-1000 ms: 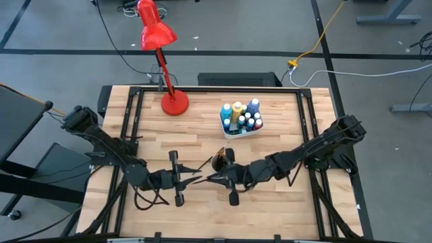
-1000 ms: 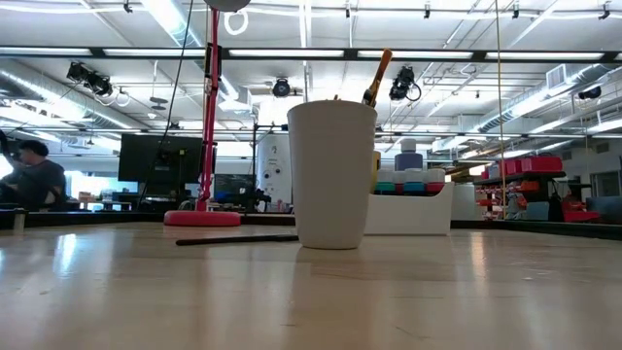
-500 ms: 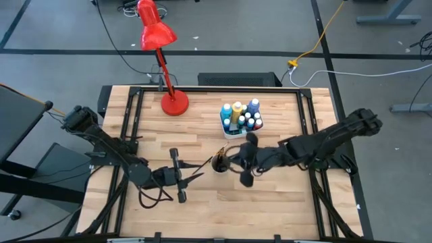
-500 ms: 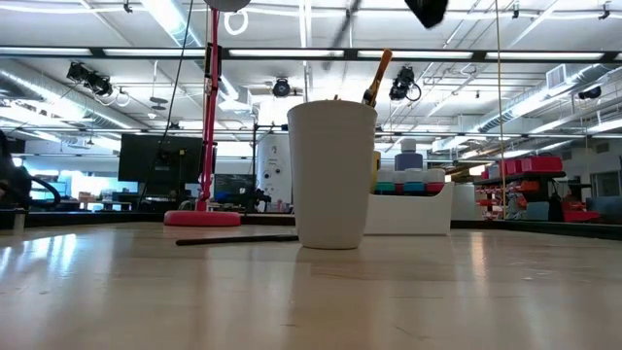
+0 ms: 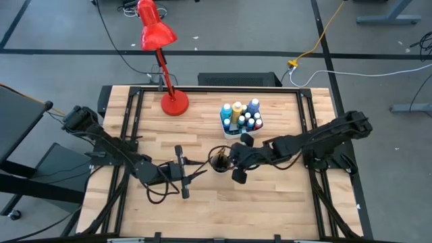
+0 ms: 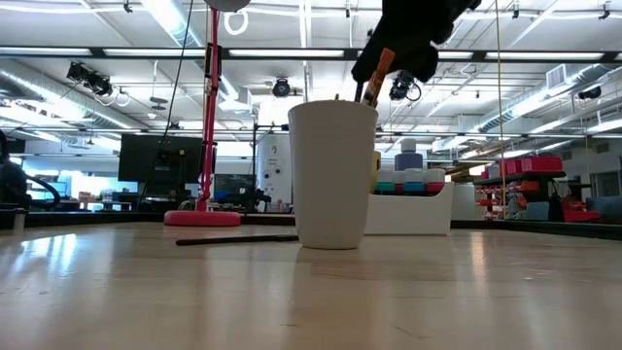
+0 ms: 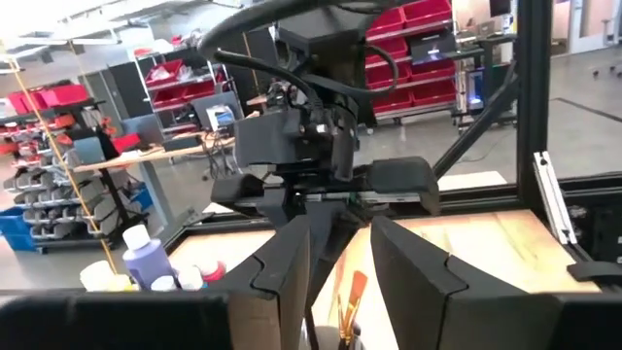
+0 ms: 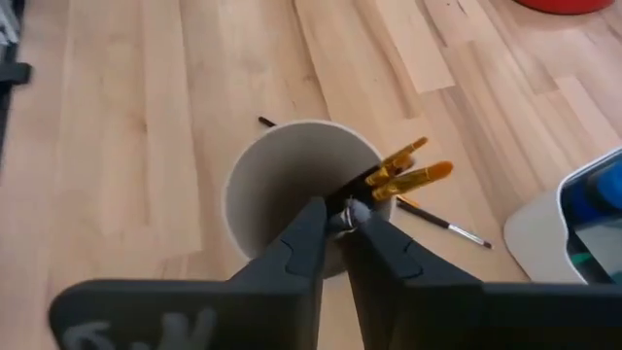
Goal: Pick & Place Paint Supplies
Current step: Put the silver paint brush into the white cup, then put the gold paint brush into the white cup
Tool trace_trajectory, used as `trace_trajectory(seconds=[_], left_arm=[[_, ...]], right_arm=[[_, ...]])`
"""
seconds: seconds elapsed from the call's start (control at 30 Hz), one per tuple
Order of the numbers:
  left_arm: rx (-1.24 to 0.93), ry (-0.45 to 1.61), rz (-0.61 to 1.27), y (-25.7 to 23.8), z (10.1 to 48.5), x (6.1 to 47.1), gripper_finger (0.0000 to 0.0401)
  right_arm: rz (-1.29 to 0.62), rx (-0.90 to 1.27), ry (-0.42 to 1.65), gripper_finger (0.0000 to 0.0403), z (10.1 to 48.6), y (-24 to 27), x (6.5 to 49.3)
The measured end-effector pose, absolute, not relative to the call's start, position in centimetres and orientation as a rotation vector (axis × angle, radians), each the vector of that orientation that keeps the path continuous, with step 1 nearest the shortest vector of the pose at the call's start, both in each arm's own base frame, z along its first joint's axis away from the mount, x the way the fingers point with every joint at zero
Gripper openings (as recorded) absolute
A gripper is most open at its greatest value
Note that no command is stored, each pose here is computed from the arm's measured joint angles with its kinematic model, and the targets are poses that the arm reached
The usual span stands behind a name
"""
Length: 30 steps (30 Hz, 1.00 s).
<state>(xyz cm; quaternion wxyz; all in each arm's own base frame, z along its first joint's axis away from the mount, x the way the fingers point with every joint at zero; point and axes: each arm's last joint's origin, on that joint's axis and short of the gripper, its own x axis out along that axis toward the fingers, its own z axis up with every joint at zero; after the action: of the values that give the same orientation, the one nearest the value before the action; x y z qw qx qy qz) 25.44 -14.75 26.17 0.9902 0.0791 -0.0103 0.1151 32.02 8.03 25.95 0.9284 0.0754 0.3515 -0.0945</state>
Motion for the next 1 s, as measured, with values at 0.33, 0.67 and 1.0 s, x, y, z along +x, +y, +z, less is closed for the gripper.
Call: trace_trajectory(seconds=[0.33, 0.67, 1.0], left_arm=[[0.145, -0.007, 0.233, -14.6, 26.0, 25.5, 0.0124], [0.151, 0.141, 0.254, -14.4, 24.1, 25.4, 0.0124], [-0.208, 0.379, 0.372, -12.6, 20.0, 25.7, 0.0124]], right_arm=[[-0.175, 0.086, 0.702, 0.0064, 25.6, 7.7, 32.8], [-0.089, 0.046, 0.572, 0.0112, 26.9, 8.2, 33.4], [0.079, 0.065, 0.503, 0.0117, 27.5, 9.2, 33.9]])
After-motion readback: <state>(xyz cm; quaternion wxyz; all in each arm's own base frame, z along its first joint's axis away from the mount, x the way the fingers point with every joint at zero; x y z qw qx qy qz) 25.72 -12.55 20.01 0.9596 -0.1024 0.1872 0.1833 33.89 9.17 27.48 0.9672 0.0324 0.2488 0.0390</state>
